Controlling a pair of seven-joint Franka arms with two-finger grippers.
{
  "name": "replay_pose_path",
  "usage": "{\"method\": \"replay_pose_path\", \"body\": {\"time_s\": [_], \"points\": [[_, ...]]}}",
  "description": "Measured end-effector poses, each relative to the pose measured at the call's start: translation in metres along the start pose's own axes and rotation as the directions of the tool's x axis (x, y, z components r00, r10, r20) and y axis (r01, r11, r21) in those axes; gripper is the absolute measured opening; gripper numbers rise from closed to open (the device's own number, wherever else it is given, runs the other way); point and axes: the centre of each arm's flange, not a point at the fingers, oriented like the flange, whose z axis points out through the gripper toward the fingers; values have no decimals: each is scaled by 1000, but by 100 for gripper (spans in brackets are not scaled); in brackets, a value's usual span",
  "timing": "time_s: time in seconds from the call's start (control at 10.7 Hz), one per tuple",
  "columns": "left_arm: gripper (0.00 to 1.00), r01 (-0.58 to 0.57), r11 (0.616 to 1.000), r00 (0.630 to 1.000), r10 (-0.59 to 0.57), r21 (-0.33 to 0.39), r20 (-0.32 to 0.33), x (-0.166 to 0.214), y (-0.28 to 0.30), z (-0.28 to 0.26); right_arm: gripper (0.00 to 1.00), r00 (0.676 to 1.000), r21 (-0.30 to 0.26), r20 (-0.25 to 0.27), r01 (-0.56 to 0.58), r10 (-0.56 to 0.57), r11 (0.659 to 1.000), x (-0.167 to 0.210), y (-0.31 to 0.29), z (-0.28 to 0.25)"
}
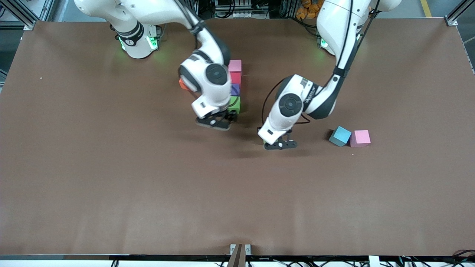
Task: Arrange blocks into number 1
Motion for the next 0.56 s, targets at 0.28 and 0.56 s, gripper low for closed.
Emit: {"method": "replay_pose_path", "body": {"time_s": [0.28,0.56], "points": [[49,-21,1000,1000,20,-15,-12,-24,40,-3,100,996,-25,36,85,-84,996,76,86,-22],[49,-82,996,997,81,-19,-16,-49,76,4,100,982,-30,81,173,-170,985,132,187,-46]]}}
